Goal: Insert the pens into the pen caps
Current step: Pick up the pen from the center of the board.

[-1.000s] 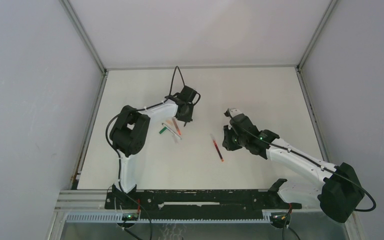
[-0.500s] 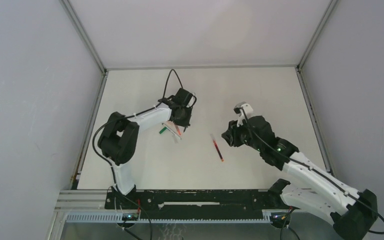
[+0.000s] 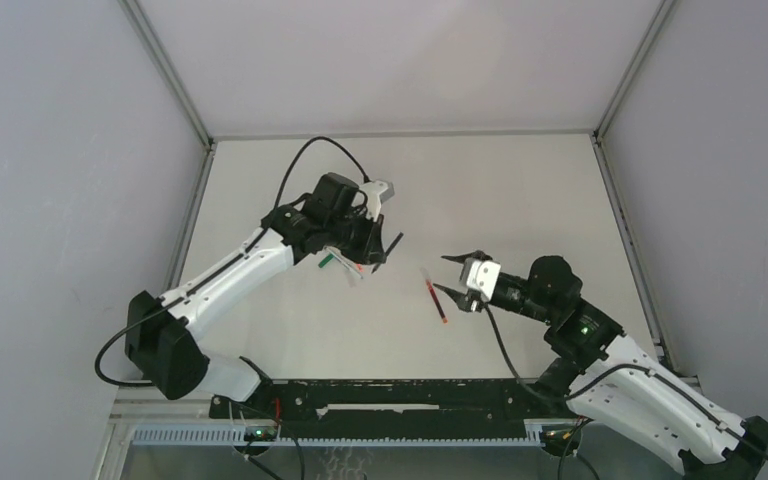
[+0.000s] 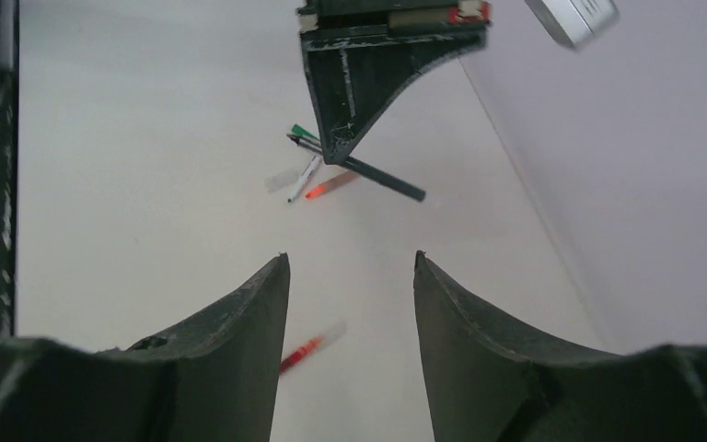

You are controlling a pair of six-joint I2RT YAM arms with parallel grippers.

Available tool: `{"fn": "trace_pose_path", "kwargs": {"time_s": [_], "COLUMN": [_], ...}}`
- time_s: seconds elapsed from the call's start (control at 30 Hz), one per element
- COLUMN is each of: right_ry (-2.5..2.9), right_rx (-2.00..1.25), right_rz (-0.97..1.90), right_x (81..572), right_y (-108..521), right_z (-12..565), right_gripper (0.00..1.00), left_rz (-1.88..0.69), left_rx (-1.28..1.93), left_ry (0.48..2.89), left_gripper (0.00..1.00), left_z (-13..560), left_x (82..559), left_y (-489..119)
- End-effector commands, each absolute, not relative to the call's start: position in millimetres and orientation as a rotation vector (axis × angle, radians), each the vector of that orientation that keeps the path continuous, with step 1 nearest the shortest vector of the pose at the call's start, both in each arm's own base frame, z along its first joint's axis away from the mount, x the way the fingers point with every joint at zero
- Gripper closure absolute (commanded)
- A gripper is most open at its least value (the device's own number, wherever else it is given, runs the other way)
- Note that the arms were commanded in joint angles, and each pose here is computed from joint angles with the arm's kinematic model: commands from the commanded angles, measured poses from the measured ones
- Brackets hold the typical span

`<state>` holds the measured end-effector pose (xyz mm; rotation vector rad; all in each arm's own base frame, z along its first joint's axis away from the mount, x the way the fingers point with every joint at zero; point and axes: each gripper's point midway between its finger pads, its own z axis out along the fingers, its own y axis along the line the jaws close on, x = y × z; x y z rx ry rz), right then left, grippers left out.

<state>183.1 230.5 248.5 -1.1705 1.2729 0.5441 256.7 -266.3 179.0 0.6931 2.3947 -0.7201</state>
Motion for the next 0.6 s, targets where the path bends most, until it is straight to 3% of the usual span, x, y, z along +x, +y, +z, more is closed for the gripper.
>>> {"fn": "trace_pose_path", "kwargs": {"time_s": [0.0, 0.23, 0.57], "right_ry": [0.845, 0.747, 0.761], "right_rx": [-1.54, -1.781, -1.84], "right_rz": [0.337, 0.143, 0.083], "right_x": [162, 165, 175], "right_y": [246, 253, 274], "right_z": [249, 230, 218], "right_gripper": [0.41, 0.38, 0.35], "left_rz": [-0.827, -0.848, -0.915], "left_rx": [0.911, 1.04, 1.08], "left_ry": [2.367, 2.332, 2.305], "left_gripper": [0.94, 0.95, 0.95], "left_z": [197, 213, 225], "left_x": [207, 178, 167], "left_y": [-275, -284, -293]}}
